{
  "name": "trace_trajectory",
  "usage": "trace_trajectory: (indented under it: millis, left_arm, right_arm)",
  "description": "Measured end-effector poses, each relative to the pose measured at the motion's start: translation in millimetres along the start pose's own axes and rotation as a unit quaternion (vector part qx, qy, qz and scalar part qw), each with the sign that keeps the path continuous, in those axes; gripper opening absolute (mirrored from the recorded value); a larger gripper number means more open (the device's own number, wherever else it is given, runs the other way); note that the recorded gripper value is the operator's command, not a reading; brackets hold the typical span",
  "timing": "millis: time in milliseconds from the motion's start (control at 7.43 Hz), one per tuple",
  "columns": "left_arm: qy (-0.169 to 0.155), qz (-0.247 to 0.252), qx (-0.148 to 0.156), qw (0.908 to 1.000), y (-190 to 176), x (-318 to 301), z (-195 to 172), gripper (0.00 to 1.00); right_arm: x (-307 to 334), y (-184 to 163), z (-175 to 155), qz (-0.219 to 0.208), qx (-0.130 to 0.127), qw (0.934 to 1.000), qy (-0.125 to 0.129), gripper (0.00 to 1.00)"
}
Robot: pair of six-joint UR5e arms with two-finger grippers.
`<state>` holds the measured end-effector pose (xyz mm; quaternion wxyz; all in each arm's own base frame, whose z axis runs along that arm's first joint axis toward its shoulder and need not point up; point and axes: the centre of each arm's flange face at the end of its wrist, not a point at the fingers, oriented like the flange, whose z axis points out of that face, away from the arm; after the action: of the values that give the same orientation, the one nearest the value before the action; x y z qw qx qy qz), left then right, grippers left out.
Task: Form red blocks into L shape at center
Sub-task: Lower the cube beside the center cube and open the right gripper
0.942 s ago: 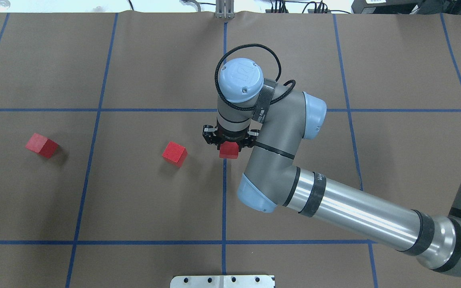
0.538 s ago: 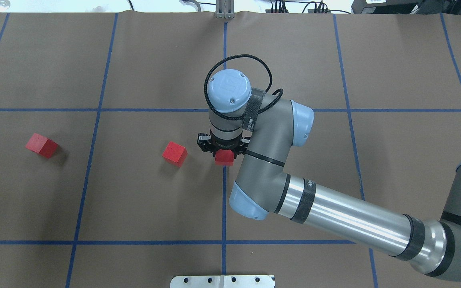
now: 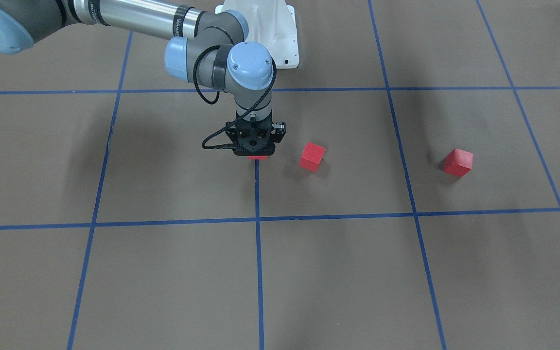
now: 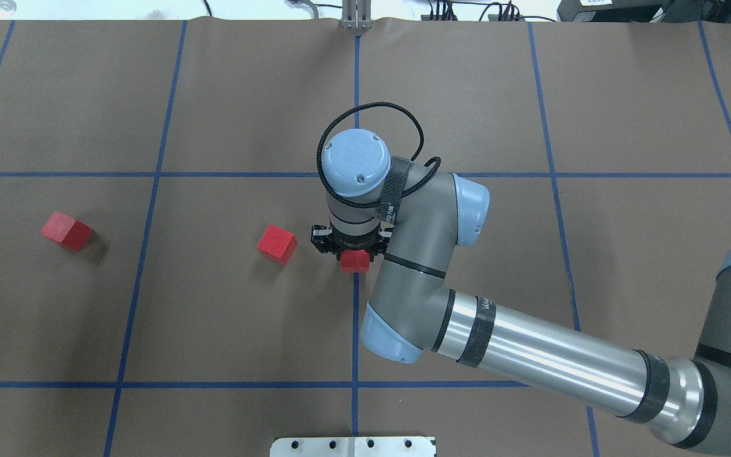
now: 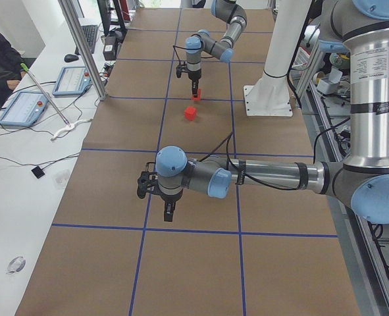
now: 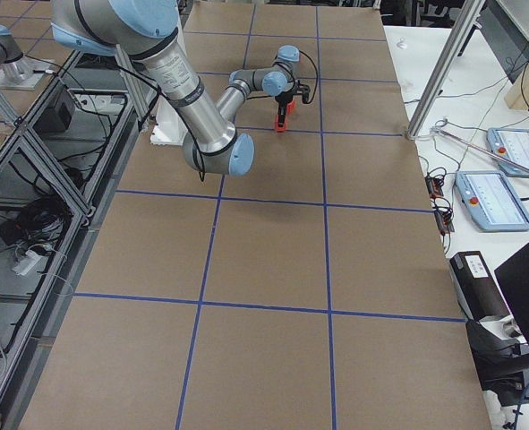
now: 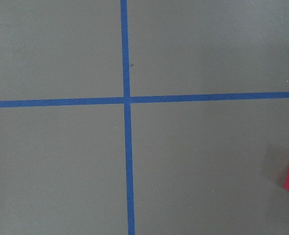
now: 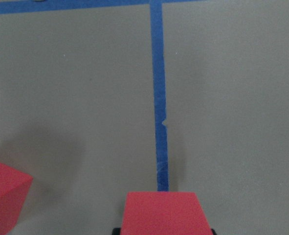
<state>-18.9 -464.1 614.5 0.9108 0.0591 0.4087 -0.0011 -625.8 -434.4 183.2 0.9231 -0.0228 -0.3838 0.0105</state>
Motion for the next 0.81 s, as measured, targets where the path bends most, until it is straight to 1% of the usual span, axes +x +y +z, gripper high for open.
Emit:
trace_trajectory:
  millis: [135,269,404,538,673,807]
  left_arm:
    - [0.0,0.0,0.0,1.0,-0.1,0.2,-0.2,1.0]
    - [0.0,0.0,0.0,1.0,-0.1,0.3,-0.3,1.0]
    - [0.0,0.0,0.0,1.0,-0.1,0.3,-0.3,1.0]
    - [0.0,0.0,0.0,1.0,-0.1,0.3,-0.2,1.0]
    - [0.0,0.0,0.0,1.0,-0.1,0.5,-0.4,1.0]
    - [0.0,0.0,0.001,1.0,-0.2,0.9,-0.8,1.0]
  right_arm:
    - [-0.3,1.2,3.4,-0.002,0.001,1.0,0.003,0.07]
    - [-0.5,1.4,6.0,-0.002,0.001,1.0,0.005,0.1]
    - [-0.6,1.0,7.2,-0.002,0.001,1.0,0.006,0.16]
    - [-0.8,0.9,8.2,-0.002,0.001,1.0,0.007,0.34]
    - [-1.1,1.0,9.4,-0.002,0.0,1.0,0.007,0.43]
    - [-1.4,0.7,10.8,-0.002,0.001,1.0,0.007,0.49]
